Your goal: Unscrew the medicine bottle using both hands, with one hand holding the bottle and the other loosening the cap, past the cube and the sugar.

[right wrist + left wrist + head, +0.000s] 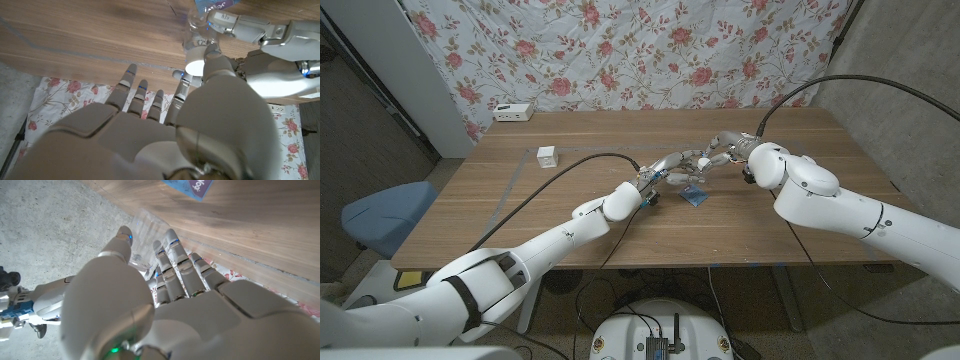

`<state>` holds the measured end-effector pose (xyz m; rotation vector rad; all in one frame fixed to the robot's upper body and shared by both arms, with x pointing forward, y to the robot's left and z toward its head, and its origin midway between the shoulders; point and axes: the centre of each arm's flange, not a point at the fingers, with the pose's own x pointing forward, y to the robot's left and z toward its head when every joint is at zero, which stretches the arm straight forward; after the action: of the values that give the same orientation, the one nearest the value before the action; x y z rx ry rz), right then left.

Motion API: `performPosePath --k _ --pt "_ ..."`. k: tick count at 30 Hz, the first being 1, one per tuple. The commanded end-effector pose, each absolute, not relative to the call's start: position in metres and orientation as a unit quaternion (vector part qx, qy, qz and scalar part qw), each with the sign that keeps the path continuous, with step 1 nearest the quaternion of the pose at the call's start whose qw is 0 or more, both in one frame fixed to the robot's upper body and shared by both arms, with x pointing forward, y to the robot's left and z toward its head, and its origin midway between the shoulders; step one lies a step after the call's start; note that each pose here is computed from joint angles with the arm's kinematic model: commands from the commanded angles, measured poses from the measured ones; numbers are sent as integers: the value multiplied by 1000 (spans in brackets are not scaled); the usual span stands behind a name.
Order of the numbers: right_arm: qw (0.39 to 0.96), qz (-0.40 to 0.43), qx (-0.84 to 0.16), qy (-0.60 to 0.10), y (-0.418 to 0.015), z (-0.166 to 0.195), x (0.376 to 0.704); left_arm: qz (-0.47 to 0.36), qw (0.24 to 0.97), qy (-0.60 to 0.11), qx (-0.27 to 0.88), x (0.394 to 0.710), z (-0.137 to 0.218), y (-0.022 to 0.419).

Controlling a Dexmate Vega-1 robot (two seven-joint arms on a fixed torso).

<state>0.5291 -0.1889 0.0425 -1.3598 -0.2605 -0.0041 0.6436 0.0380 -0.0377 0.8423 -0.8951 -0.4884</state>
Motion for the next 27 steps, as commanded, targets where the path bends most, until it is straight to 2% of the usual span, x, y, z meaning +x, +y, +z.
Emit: performPosePath --k 1,27 --pt "778 14 -617 -118 -193 43 529 -227 789 -415 392 643 -38 38" --pt "800 62 -582 -132 -202 47 530 -227 791 -413 390 644 -40 38"
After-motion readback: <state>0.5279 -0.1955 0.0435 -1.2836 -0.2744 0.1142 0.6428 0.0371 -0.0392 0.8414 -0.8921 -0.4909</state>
